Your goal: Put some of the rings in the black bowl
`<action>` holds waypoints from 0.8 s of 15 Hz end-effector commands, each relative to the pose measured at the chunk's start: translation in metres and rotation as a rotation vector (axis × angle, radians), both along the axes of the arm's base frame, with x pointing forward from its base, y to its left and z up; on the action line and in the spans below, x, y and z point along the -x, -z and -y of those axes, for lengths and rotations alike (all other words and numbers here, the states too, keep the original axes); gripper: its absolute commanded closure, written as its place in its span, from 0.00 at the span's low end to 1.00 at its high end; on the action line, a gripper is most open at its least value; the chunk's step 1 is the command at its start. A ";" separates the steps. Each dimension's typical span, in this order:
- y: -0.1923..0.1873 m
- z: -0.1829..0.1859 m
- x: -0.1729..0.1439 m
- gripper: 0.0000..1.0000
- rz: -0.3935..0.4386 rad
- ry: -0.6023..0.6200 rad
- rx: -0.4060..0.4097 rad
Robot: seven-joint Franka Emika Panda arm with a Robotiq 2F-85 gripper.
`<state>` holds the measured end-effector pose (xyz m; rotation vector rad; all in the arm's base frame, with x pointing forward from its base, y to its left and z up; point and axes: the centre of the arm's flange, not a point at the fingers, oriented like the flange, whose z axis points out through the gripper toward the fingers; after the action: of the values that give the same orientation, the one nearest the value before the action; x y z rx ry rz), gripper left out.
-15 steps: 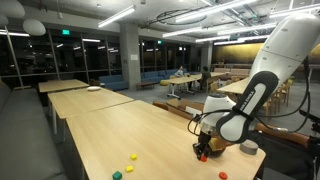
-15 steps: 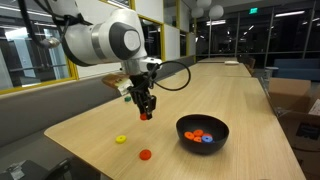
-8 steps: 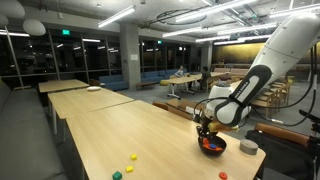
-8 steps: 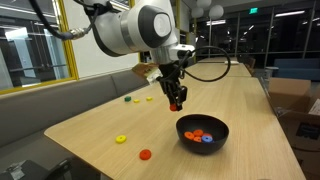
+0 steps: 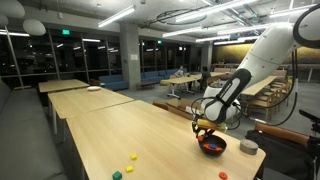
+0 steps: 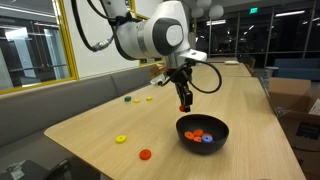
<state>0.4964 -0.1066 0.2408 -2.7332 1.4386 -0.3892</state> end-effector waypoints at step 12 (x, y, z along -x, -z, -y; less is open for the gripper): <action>0.012 -0.006 0.002 0.79 0.035 0.321 -0.059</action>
<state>0.4954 -0.1065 0.2161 -2.4816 1.7967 -0.3291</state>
